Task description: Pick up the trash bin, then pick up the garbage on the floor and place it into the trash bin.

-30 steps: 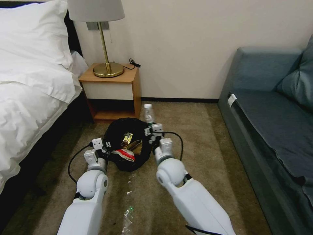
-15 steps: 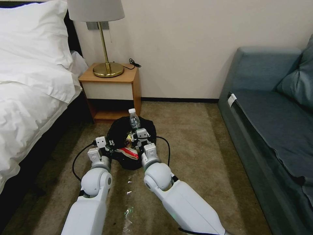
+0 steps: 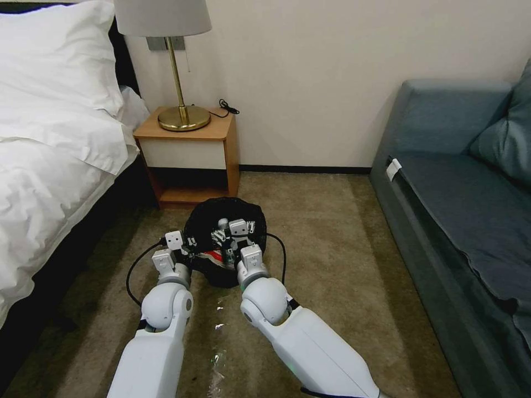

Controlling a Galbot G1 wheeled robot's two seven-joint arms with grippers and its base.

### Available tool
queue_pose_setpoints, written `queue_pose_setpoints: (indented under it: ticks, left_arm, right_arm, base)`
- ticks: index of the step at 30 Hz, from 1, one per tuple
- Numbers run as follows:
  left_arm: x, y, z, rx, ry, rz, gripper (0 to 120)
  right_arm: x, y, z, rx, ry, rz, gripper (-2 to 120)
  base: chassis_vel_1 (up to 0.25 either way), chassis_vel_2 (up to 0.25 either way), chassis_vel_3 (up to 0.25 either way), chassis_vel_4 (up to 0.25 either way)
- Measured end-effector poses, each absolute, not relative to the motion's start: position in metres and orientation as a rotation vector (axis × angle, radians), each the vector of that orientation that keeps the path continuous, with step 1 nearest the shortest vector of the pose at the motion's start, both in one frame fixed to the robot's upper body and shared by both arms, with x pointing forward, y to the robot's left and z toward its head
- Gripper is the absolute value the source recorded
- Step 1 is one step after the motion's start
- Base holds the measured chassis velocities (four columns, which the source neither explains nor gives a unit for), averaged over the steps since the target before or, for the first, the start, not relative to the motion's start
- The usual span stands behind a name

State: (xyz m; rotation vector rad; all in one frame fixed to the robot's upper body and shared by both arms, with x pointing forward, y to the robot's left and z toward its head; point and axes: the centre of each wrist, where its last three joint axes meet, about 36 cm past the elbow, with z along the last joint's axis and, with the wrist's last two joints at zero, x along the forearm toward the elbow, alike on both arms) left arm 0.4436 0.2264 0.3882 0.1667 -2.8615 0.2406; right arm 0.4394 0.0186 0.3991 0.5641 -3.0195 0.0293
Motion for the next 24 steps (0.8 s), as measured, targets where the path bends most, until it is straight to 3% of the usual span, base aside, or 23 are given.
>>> queue_pose_setpoints:
  ticks: [4,10,16,24]
  left_arm:
    - [0.445,0.226,0.388,0.166,-2.861,0.24,2]
    - [0.448,0.234,0.382,0.181,-2.845,0.234,2]
    - [0.463,0.244,0.381,0.23,-2.845,0.336,2]
    - [0.493,0.26,0.384,0.348,-2.813,0.493,2]
  right_arm:
    - [0.443,0.015,0.403,0.546,-3.03,0.017,99]
    - [0.466,-0.037,0.425,0.341,-3.122,-0.021,100]
    - [0.468,-0.126,0.412,0.019,-3.149,-0.002,100]
    - [0.448,-0.181,0.381,-0.211,-3.146,0.032,100]
  base:
    - [0.0,0.0,0.0,0.0]
    - [0.0,0.0,0.0,0.0]
    - [0.0,0.0,0.0,0.0]
    - [0.0,0.0,0.0,0.0]
